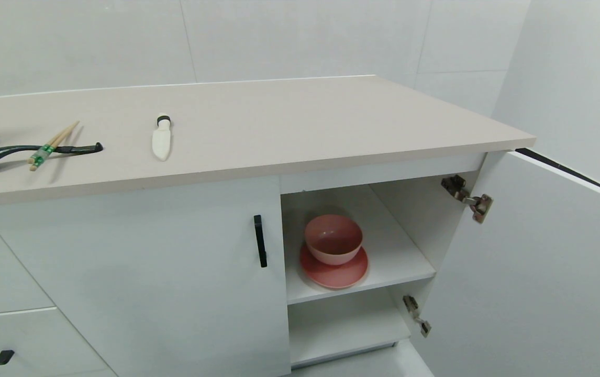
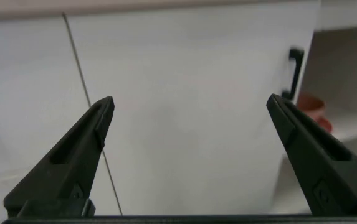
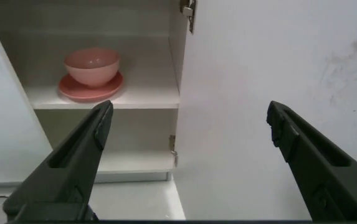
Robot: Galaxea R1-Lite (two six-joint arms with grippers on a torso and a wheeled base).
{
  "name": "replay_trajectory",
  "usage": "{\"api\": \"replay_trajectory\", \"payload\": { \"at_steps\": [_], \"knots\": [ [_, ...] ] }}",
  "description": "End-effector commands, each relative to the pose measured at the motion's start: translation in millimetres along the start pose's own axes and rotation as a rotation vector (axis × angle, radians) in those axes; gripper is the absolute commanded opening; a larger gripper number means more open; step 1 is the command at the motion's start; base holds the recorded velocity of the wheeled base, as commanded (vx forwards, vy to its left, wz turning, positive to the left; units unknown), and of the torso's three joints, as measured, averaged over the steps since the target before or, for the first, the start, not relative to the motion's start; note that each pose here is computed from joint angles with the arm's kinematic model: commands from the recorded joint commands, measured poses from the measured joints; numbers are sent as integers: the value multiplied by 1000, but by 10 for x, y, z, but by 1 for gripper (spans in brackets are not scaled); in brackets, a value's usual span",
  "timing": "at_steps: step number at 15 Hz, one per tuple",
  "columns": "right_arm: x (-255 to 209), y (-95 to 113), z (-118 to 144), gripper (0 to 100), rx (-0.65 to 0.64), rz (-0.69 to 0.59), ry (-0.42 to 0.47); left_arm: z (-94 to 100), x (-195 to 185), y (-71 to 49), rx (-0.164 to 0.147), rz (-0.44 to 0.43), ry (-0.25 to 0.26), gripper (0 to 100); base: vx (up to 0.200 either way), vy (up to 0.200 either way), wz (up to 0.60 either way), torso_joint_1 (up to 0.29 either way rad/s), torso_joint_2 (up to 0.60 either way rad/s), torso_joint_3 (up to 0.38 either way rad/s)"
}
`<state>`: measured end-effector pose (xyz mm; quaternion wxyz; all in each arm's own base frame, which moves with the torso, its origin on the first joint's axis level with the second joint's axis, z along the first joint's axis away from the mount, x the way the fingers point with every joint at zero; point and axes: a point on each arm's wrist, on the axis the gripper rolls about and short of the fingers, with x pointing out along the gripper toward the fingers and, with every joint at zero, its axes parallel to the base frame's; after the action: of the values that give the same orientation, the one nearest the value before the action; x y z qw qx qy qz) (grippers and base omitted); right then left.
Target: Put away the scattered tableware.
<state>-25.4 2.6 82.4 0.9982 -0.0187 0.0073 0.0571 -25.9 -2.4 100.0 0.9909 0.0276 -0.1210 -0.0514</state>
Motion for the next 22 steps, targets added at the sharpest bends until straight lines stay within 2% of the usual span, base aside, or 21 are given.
{"api": "replay_trajectory", "payload": {
  "at_steps": [1,2,3,4,5,7,9,10,12,13,15,17,22],
  "knots": [
    [3,1,0,100,34,6,3,-71,-2,0,32,11,69,100,0,0,0,0,0,0],
    [3,1,2,100,42,6,1,-208,-21,-6,46,9,204,100,0,0,0,0,0,0],
    [3,1,2,100,57,7,2,-247,-36,-7,-5,18,258,100,0,0,0,0,0,0],
    [3,1,2,100,57,7,2,-248,-31,-6,-37,29,247,100,0,0,0,0,0,0],
    [4,4,1,100,52,21,0,-242,-29,2,-45,60,239,100,0,0,0,0,0,0],
    [20,35,12,100,54,171,-54,-242,-29,4,-42,71,239,100,0,0,0,0,0,0],
    [17,49,13,100,146,241,-44,-242,-29,4,-43,72,239,100,0,0,0,0,0,0],
    [17,46,18,100,190,225,-44,-244,-30,4,-51,73,241,100,0,0,0,0,0,0],
    [22,16,19,100,201,88,-55,-244,-30,4,-48,73,241,100,0,0,0,0,0,0],
    [23,-13,18,100,208,-38,-64,-244,-30,4,-45,71,241,100,0,0,0,0,0,0],
    [22,-28,16,100,200,-107,-67,-244,-30,4,-47,73,241,100,0,0,0,0,0,0],
    [30,-52,-49,100,112,-224,-21,-244,-30,5,-46,74,241,100,0,0,0,0,0,0],
    [31,-38,-64,100,46,-162,4,-244,-30,5,-48,76,241,100,-160,0,0,6,0,0]
  ]
}}
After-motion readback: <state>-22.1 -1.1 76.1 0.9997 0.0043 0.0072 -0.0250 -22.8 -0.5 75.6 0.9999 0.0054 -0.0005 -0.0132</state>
